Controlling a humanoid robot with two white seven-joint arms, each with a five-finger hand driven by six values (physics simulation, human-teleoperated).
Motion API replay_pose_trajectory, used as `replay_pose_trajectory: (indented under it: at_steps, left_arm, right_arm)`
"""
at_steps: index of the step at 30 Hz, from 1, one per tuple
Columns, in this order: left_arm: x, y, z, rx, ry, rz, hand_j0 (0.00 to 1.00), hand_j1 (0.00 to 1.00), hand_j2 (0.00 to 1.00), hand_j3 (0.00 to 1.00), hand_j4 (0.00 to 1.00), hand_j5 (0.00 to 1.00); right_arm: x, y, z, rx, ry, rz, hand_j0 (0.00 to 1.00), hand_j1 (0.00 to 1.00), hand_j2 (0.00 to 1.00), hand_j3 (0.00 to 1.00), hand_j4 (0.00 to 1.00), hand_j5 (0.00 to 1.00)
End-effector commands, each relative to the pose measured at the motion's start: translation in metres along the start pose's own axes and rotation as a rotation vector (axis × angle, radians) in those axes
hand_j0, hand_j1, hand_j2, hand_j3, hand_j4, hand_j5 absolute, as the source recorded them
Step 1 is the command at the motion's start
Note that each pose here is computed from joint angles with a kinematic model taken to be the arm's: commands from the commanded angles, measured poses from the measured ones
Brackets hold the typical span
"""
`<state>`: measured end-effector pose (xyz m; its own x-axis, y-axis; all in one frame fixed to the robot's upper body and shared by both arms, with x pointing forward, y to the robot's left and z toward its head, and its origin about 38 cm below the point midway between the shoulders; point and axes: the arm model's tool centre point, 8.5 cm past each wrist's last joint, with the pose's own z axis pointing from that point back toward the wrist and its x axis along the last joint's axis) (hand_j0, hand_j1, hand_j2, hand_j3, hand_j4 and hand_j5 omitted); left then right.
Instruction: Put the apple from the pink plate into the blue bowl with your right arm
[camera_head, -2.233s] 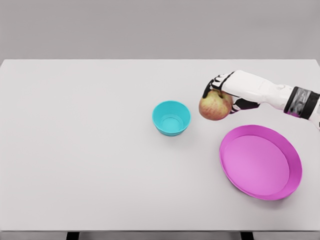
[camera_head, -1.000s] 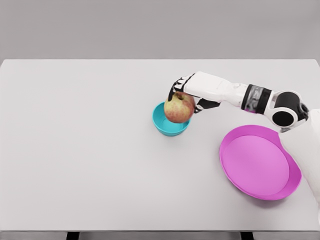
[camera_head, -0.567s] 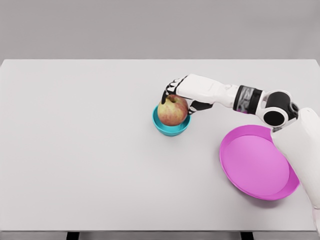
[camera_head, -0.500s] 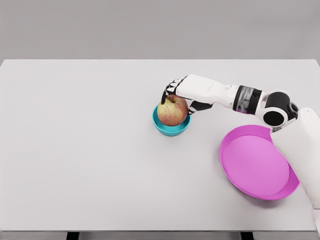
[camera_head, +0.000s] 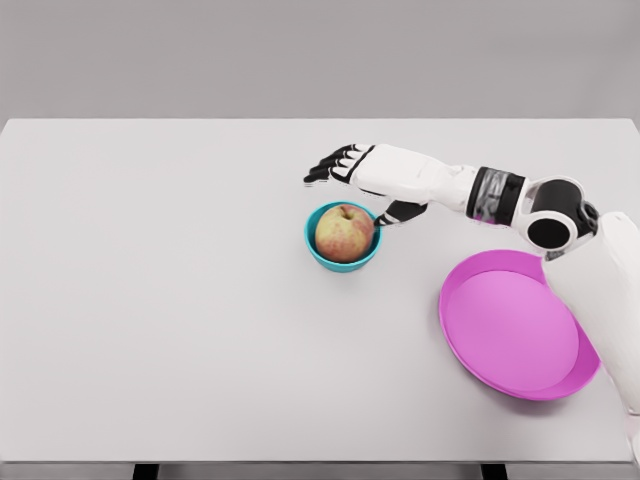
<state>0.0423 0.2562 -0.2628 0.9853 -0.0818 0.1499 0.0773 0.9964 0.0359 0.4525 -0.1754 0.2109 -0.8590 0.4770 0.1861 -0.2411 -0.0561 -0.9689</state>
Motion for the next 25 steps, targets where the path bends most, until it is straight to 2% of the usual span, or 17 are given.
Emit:
replay_pose_trajectory:
  at_steps: [1, 2, 4, 6, 7, 9, 11, 12, 13, 16, 17, 21, 25]
  left_arm:
    - [0.0, 0.0, 0.0, 0.0, 0.0, 0.0, 1.0, 1.0, 1.0, 1.0, 1.0, 1.0]
    - [0.0, 0.0, 0.0, 0.0, 0.0, 0.0, 1.0, 1.0, 1.0, 1.0, 1.0, 1.0]
    - [0.0, 0.0, 0.0, 0.0, 0.0, 0.0, 1.0, 1.0, 1.0, 1.0, 1.0, 1.0]
    - [0.0, 0.0, 0.0, 0.0, 0.0, 0.002, 1.0, 1.0, 1.0, 1.0, 1.0, 1.0]
    - [0.0, 0.0, 0.0, 0.0, 0.0, 0.0, 1.0, 1.0, 1.0, 1.0, 1.0, 1.0]
    - [0.0, 0.0, 0.0, 0.0, 0.0, 0.0, 1.0, 1.0, 1.0, 1.0, 1.0, 1.0]
    - [0.0, 0.0, 0.0, 0.0, 0.0, 0.0, 1.0, 1.0, 1.0, 1.0, 1.0, 1.0]
    - [0.0, 0.0, 0.0, 0.0, 0.0, 0.0, 1.0, 1.0, 1.0, 1.0, 1.0, 1.0]
    - [0.0, 0.0, 0.0, 0.0, 0.0, 0.0, 1.0, 1.0, 1.0, 1.0, 1.0, 1.0]
    - [0.0, 0.0, 0.0, 0.0, 0.0, 0.0, 1.0, 1.0, 1.0, 1.0, 1.0, 1.0]
    - [0.0, 0.0, 0.0, 0.0, 0.0, 0.0, 1.0, 1.0, 1.0, 1.0, 1.0, 1.0]
    - [0.0, 0.0, 0.0, 0.0, 0.0, 0.0, 1.0, 1.0, 1.0, 1.0, 1.0, 1.0]
    - [0.0, 0.0, 0.0, 0.001, -0.003, -0.009, 1.0, 1.0, 1.0, 1.0, 1.0, 1.0]
  right_arm:
    - [-0.001, -0.008, 0.004, -0.018, 0.002, 0.004, 1.0, 1.0, 1.0, 1.0, 1.0, 1.0]
    - [-0.002, -0.021, 0.011, -0.035, 0.008, 0.033, 1.0, 1.0, 1.0, 1.0, 1.0, 1.0]
    - [-0.018, -0.047, 0.054, -0.072, 0.095, 0.095, 1.0, 1.0, 1.0, 1.0, 1.0, 1.0]
    - [-0.032, -0.053, 0.088, -0.073, 0.16, 0.103, 1.0, 1.0, 1.0, 1.0, 1.0, 1.0]
    - [-0.042, -0.055, 0.116, -0.088, 0.207, 0.086, 1.0, 1.0, 1.0, 1.0, 1.0, 1.0]
    - [-0.048, -0.043, 0.142, -0.134, 0.261, 0.036, 1.0, 1.0, 1.0, 1.0, 1.0, 1.0]
    - [-0.052, -0.042, 0.153, -0.17, 0.289, 0.019, 1.0, 1.0, 1.0, 1.0, 1.0, 1.0]
    - [-0.055, -0.036, 0.163, -0.189, 0.315, -0.002, 1.0, 1.0, 1.0, 1.0, 1.0, 1.0]
    - [-0.054, -0.021, 0.166, -0.217, 0.327, -0.045, 1.0, 1.0, 1.0, 1.0, 1.0, 1.0]
    - [-0.056, -0.014, 0.169, -0.214, 0.336, -0.063, 1.0, 1.0, 1.0, 1.0, 1.0, 1.0]
    - [-0.054, -0.006, 0.169, -0.201, 0.339, -0.075, 1.0, 1.0, 1.0, 1.0, 1.0, 1.0]
    - [-0.055, 0.008, 0.171, -0.183, 0.346, -0.102, 1.0, 1.0, 1.0, 1.0, 1.0, 1.0]
    - [-0.056, 0.012, 0.17, -0.18, 0.349, -0.113, 1.0, 1.0, 1.0, 1.0, 1.0, 1.0]
